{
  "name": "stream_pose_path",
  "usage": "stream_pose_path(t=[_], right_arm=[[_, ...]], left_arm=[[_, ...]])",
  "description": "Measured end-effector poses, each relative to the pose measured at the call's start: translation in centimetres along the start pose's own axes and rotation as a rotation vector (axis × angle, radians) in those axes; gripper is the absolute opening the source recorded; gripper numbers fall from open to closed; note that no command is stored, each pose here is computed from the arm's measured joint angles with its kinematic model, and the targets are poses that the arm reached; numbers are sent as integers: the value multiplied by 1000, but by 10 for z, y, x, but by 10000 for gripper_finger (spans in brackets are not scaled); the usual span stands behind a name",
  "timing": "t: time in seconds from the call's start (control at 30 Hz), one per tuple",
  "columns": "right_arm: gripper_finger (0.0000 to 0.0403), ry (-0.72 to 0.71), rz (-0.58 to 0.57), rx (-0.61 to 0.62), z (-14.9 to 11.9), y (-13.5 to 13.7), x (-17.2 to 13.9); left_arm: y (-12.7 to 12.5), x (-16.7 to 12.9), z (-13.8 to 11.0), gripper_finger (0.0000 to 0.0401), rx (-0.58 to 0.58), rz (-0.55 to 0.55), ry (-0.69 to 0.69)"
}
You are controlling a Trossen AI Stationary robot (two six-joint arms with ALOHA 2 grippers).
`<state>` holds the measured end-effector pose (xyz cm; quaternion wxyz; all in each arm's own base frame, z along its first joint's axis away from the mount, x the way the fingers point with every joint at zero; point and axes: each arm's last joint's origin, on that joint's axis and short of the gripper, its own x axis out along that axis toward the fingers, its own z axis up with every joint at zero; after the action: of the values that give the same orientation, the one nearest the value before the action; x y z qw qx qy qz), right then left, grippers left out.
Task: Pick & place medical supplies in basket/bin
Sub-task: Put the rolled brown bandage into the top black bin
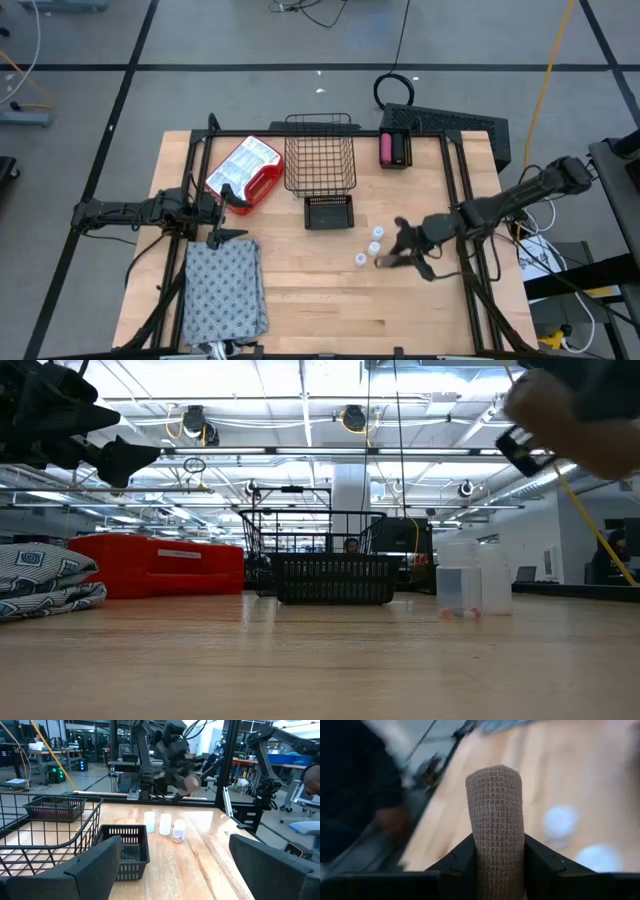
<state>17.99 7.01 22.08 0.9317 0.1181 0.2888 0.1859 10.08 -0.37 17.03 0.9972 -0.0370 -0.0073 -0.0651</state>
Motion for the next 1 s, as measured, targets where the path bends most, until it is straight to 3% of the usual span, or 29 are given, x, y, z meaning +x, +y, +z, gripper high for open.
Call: stream_pose_path(t=[0.23,0.5,0.77,1.0], right_arm=[[119,-177,-447,-34,15,-32,-15],[115,-396,-667,49,34,-83,-15],[114,-560,-1039,180,40,-140,-37],[112,-611,-1391,401,24,-180,-53]], left_arm=[[0,0,0,374,0,0,0],[0,0,0,374,0,0,-1],[0,0,0,374,0,0,0],[0,0,0,374,0,0,0]])
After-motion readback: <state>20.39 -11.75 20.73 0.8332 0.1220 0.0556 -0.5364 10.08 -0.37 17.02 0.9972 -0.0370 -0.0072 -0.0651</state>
